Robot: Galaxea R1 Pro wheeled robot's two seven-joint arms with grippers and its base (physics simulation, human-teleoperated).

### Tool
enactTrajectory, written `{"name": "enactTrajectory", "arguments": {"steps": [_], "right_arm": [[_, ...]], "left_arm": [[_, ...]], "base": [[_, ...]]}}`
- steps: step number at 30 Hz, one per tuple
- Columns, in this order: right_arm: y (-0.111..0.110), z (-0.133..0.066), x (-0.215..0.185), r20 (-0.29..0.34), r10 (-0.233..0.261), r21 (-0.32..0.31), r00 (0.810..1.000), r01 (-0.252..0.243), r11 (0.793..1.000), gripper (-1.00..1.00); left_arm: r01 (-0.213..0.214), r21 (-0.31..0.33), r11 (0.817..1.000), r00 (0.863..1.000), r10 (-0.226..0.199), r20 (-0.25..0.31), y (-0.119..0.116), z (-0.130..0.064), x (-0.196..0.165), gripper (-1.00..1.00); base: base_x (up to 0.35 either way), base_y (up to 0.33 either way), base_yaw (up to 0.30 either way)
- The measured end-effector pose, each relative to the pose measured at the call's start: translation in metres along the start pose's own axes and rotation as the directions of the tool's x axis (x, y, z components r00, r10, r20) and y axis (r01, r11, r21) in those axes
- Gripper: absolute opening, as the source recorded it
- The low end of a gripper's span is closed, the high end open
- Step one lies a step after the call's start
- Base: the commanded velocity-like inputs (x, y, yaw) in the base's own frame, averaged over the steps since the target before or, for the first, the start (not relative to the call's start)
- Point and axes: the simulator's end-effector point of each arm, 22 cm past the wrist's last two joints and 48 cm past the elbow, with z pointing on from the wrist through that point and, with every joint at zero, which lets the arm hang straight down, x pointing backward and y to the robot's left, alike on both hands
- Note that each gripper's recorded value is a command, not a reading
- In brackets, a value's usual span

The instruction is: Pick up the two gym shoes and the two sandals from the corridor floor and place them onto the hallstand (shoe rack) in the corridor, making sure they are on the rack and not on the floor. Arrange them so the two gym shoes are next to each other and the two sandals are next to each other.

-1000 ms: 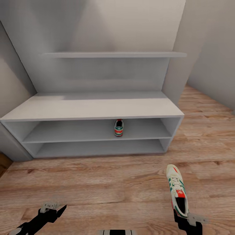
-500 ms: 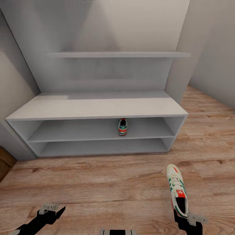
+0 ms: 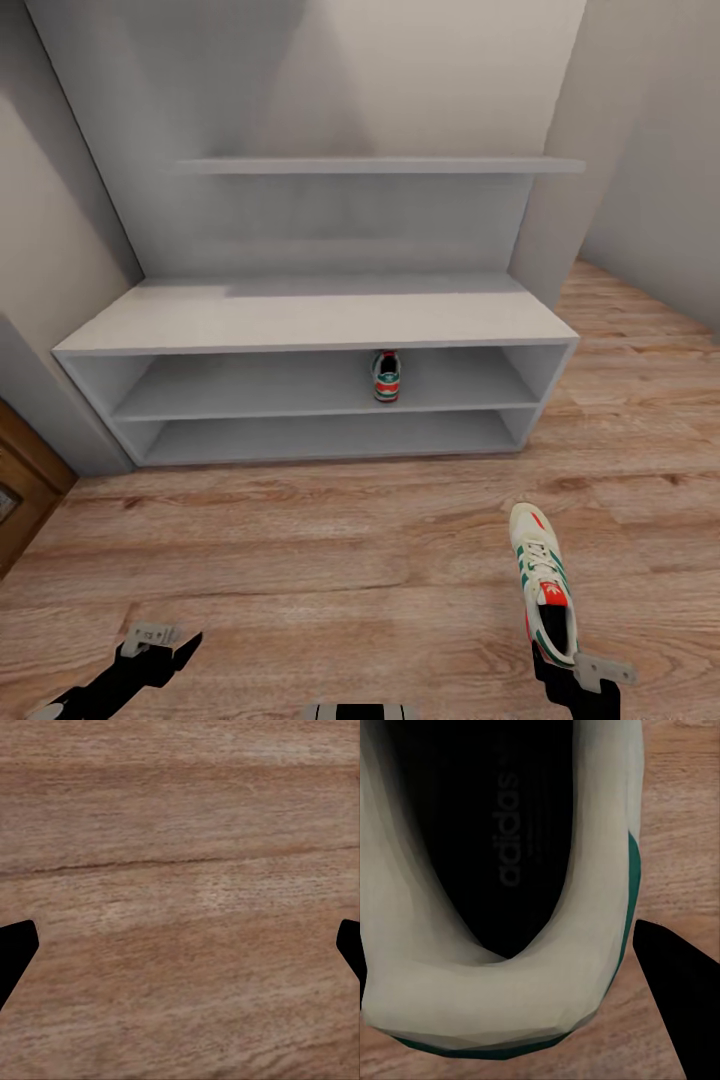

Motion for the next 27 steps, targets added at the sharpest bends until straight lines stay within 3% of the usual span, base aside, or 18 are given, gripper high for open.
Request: {"name": "enactTrajectory", "arguments": {"steps": [16,27], "right_arm": [[0.0,0.0,0.0,0.0,0.0,0.0,1.0,0.0,1.0,-1.0],[0.01,0.006,-0.008,-0.005,-0.001,-0.013,1.0,0.001,1.0,-1.0]], "left_arm": [[0.006,0.01,1.0,1.0,-0.006,-0.001,-0.005,0.001,0.003,1.0],[-0.03,0.135,0.99,0.998,0.024,0.051,-0.032,-0.007,0.006,1.0]], "base": [[-0.005,0.004,0.0],[0.0,0.0,0.0]]}}
